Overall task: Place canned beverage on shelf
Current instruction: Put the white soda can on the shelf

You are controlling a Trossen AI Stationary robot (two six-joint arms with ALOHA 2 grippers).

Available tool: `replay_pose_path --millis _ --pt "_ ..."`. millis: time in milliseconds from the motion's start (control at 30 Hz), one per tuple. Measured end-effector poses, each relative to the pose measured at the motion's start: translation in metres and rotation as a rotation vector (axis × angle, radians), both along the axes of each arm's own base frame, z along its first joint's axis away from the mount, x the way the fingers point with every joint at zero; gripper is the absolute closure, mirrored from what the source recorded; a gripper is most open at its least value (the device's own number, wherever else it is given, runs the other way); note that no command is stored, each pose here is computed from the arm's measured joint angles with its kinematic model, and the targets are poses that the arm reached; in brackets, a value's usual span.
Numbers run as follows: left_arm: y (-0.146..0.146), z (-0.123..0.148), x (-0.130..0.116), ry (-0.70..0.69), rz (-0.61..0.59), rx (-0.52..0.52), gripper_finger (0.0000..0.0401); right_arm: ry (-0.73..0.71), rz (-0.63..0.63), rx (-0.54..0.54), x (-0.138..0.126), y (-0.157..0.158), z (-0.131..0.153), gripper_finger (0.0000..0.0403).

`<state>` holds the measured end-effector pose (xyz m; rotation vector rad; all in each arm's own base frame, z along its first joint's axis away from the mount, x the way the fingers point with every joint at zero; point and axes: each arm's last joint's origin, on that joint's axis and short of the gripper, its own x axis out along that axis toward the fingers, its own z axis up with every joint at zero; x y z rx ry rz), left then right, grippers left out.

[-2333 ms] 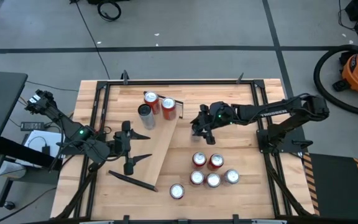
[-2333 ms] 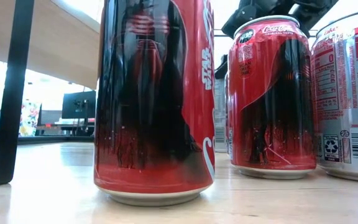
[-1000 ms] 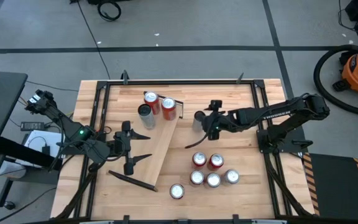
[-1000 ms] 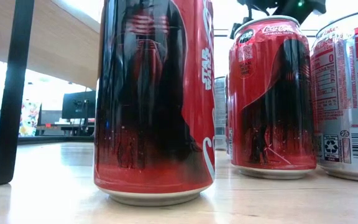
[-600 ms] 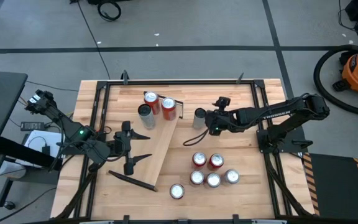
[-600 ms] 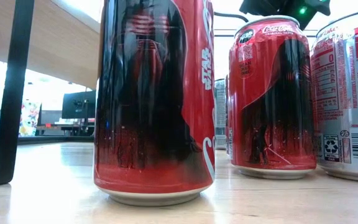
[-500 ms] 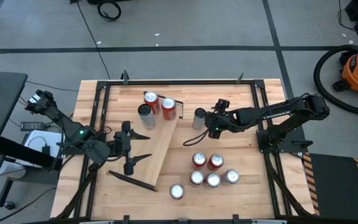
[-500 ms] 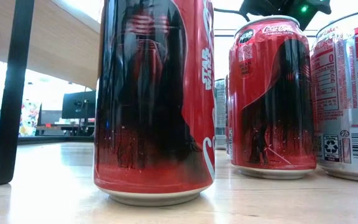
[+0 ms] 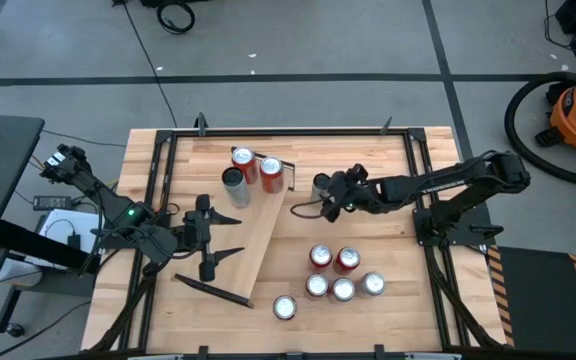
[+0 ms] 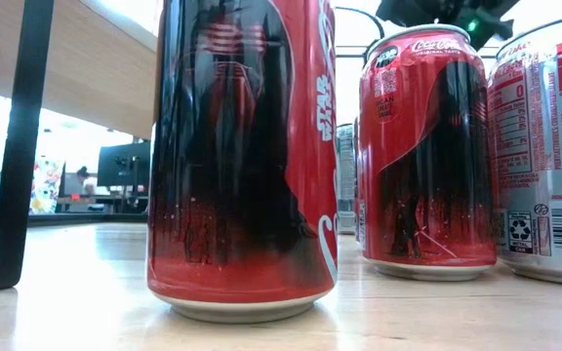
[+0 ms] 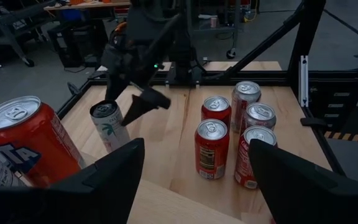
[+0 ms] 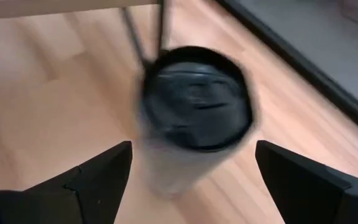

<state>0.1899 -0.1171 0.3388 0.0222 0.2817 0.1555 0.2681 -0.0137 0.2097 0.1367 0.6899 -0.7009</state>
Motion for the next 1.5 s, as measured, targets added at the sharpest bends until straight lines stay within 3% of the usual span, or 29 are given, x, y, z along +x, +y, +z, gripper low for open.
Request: replay_pose_path --millis 133,233,500,733,867,1100,1333,1500 --pt "0.000 -0.001 0.000 0.005 0.000 0.004 0.0099 -0.096 -0.002 -0.024 0.002 -0.005 -0.006 0.0051" --pt "0.000 -0.001 0.000 0.005 0.000 0.003 0.0099 -0.088 0.019 -0.025 0.001 -0.008 -0.008 0.0051" --pt "0.000 0.000 0.000 0.005 0.000 0.003 0.0099 0.051 -0.006 -0.057 -0.008 -0.013 -0.016 0.0051" --pt "0.000 0.000 0.000 0.005 0.000 0.003 0.0099 0.216 -0.147 -0.203 -0.023 -0.018 -0.022 0.0051" --pt "0.000 0.000 0.000 0.005 0.000 0.003 0.0099 0.246 -0.158 -0.182 -0.027 -0.018 -0.025 0.0051" --pt "0.000 0.000 0.000 0.004 0.001 0.000 0.0099 0.131 -0.025 -0.114 -0.013 -0.011 -0.020 0.0051" --pt "0.000 -0.002 -0.001 0.015 0.004 -0.002 0.0099 0.087 -0.038 -0.119 -0.011 -0.021 -0.016 0.0051" --pt "0.001 -0.002 -0.001 0.018 0.007 -0.008 0.0099 -0.050 0.048 -0.082 -0.018 -0.031 -0.019 0.0051"
